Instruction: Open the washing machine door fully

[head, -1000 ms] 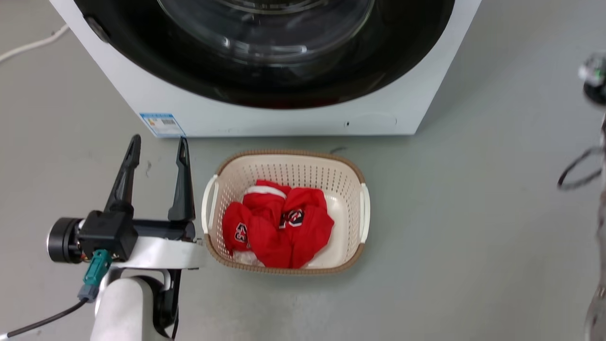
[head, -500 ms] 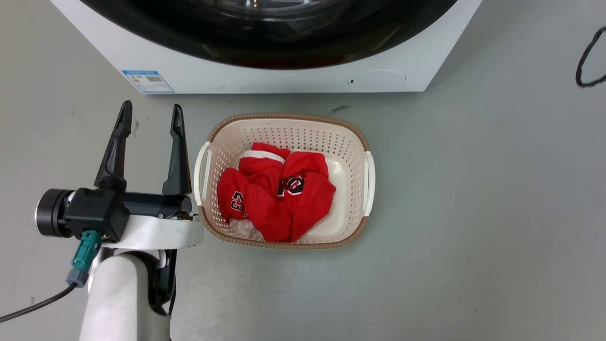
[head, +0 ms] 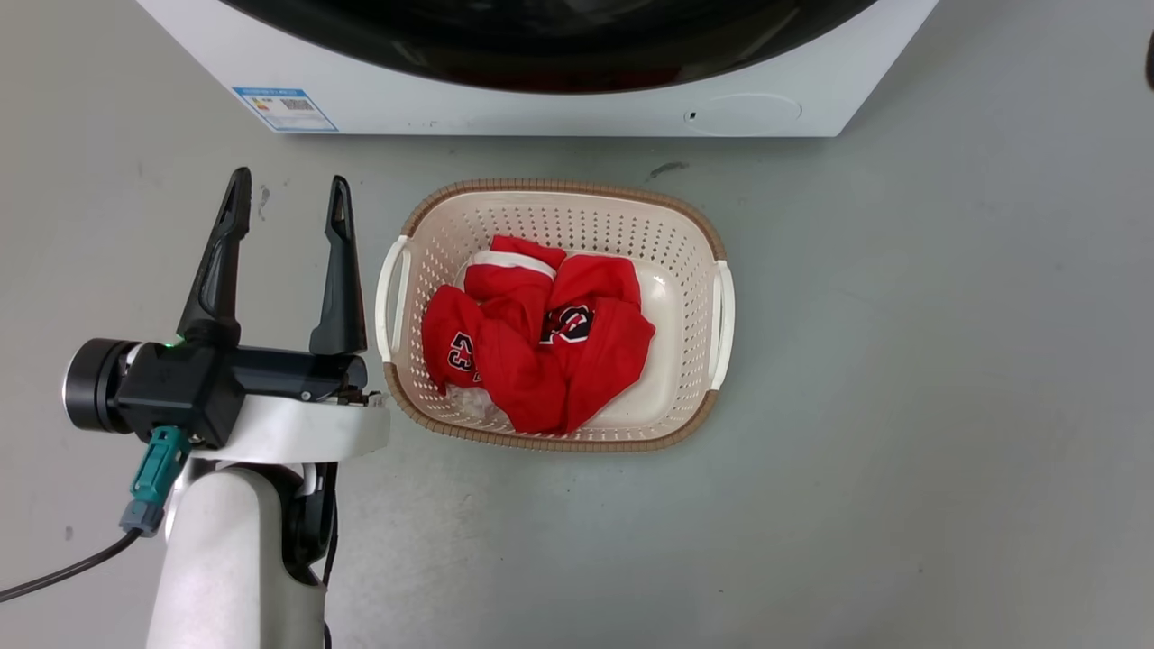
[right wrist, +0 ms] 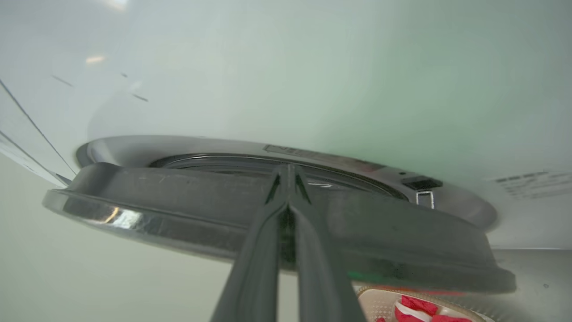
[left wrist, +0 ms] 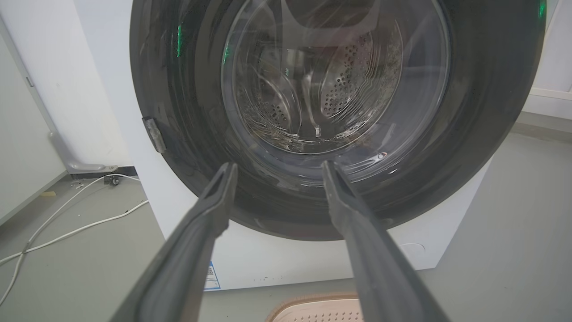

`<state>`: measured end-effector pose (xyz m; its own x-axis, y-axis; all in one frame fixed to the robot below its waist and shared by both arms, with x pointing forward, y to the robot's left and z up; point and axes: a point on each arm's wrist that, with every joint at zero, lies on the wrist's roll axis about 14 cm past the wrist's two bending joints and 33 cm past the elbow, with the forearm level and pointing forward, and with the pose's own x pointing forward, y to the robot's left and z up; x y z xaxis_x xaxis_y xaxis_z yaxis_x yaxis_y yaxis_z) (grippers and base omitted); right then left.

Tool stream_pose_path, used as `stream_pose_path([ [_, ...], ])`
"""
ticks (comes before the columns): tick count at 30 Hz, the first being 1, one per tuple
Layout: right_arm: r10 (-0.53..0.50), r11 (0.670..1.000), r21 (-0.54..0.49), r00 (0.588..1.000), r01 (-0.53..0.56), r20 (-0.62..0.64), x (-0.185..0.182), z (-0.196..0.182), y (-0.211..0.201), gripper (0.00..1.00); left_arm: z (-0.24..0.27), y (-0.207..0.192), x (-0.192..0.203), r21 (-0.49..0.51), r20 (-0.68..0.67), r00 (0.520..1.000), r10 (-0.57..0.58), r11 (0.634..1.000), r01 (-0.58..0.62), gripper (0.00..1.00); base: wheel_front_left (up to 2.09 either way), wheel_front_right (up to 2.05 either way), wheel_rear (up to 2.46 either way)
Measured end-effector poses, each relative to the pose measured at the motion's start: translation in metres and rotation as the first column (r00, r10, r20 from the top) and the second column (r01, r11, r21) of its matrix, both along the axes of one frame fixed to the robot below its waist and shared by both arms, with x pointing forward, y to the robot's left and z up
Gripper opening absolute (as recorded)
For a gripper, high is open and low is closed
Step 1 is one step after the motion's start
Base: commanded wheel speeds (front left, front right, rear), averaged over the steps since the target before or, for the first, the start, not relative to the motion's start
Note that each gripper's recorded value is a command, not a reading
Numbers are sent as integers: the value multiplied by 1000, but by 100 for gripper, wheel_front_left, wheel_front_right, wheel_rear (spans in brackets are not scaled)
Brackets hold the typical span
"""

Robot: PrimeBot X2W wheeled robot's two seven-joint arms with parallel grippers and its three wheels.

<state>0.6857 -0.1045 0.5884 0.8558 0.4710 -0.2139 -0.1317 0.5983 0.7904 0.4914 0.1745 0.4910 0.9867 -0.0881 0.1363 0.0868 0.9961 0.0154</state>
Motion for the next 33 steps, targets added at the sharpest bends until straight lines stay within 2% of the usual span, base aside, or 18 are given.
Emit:
stream_pose_path([
  [7, 65, 997, 50, 997, -63, -36, 3, 7, 14, 0, -7, 0, 2, 2, -15, 1000, 0, 1000, 0, 100, 0, 0, 0],
  [15, 178, 984, 22, 979, -177, -98, -12, 8, 28, 0, -3, -3, 2, -4, -8, 1000, -7, 1000, 7, 100, 0, 0, 0],
  [26, 329, 944, 44, 926, -326, -185, -59, 0, 49, 0, 16, -6, -10, -9, 20, 1000, -12, 1000, 12, 100, 0, 0, 0],
  [33, 433, 901, 78, 877, -426, -210, -100, 7, 65, 0, 30, -7, -29, -10, 34, 999, -11, 1000, 11, 100, 0, 0, 0],
])
